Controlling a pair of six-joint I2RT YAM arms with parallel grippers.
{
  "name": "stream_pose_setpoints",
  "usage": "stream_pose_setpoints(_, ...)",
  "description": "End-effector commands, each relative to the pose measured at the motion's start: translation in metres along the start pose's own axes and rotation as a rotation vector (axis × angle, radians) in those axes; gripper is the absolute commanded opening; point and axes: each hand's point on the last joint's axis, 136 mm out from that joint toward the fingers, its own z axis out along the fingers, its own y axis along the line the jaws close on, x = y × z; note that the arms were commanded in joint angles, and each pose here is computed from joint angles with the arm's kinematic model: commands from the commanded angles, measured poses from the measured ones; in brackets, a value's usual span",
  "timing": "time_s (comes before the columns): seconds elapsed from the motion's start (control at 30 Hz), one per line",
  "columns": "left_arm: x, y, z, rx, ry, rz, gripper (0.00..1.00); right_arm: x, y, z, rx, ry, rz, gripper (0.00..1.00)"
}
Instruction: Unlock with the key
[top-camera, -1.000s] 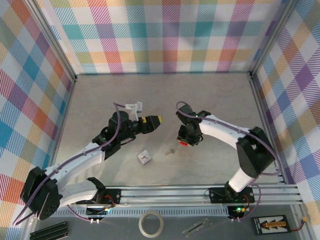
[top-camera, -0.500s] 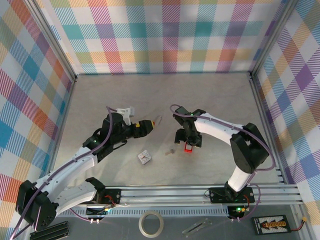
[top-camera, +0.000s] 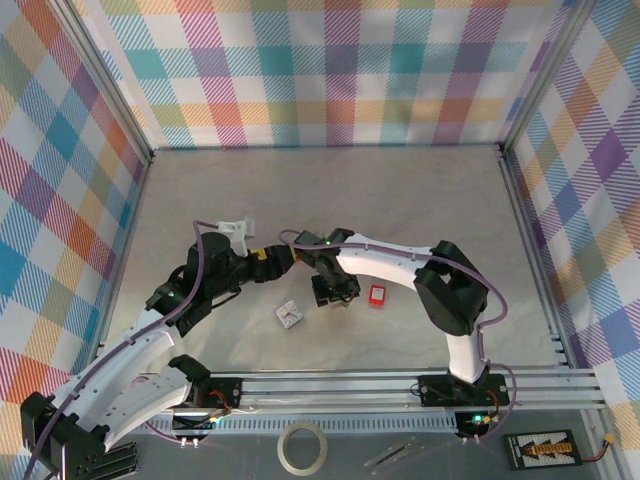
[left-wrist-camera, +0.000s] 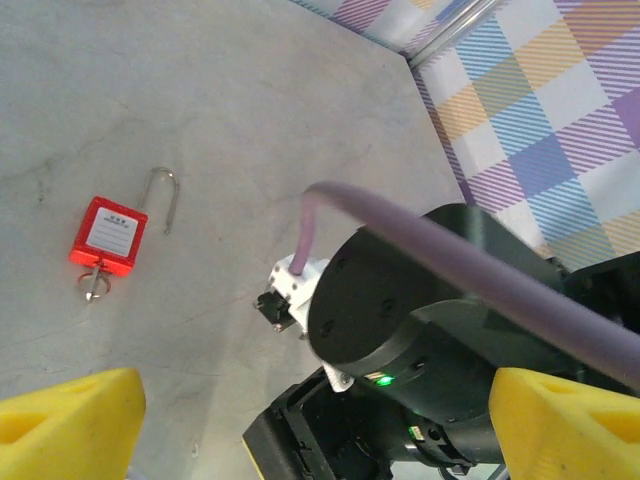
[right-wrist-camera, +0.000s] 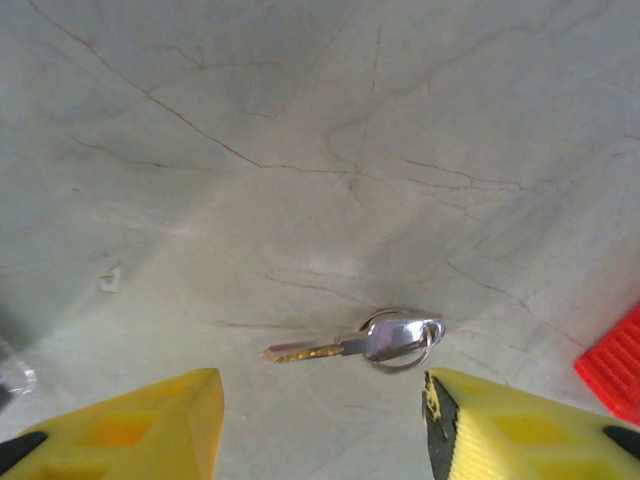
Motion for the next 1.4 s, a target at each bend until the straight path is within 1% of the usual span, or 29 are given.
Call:
stream_pose_setpoints(0.0,0.001,0.009,-0.005,-0.028,-0.017,0.018,0.88,0.002,-0.009,-0.003,0.092,-0.001,-0.161,0.52)
stream_pose_setpoints(0.13,0.004,0.013,-0.006,-0.035,-0.019,0.013,0.89,0.001,-0.01,0.002,0.117,0.0,-0.299,0.52)
stream_pose_setpoints(0.3,0.005,0.015,-0.009,-0.041,-0.029,0.008,0.88,0.003,0.007,0.004,0.079,0.001,-0.493,0.53)
stream_pose_setpoints(0.47,0.005,0.015,-0.01,-0.041,-0.032,0.006,0.88,0.01,0.019,0.014,0.044,0.042,-0.589,0.56)
stream_pose_setpoints(0.67,0.004,0.015,-0.013,-0.041,-0.036,0.011,0.89,0.012,0.016,0.022,0.061,0.061,-0.63,0.6)
stream_pose_setpoints(0.77,0.004,0.016,-0.014,-0.047,-0.04,0.014,0.88,0.012,0.017,0.027,0.062,0.068,-0.648,0.6)
stream_pose_setpoints(0.87,0.003,0.016,-0.015,-0.05,-0.042,0.016,0.88,0.011,0.013,0.032,0.083,0.081,-0.66,0.58)
stream_pose_setpoints(1.1,0.003,0.017,-0.017,-0.059,-0.048,0.017,0.89,0.007,-0.004,0.036,0.095,0.083,-0.609,0.48)
stream_pose_setpoints(1.37,0.004,0.016,-0.016,-0.05,-0.043,0.014,0.89,0.009,-0.015,0.044,0.1,0.101,-0.576,0.44)
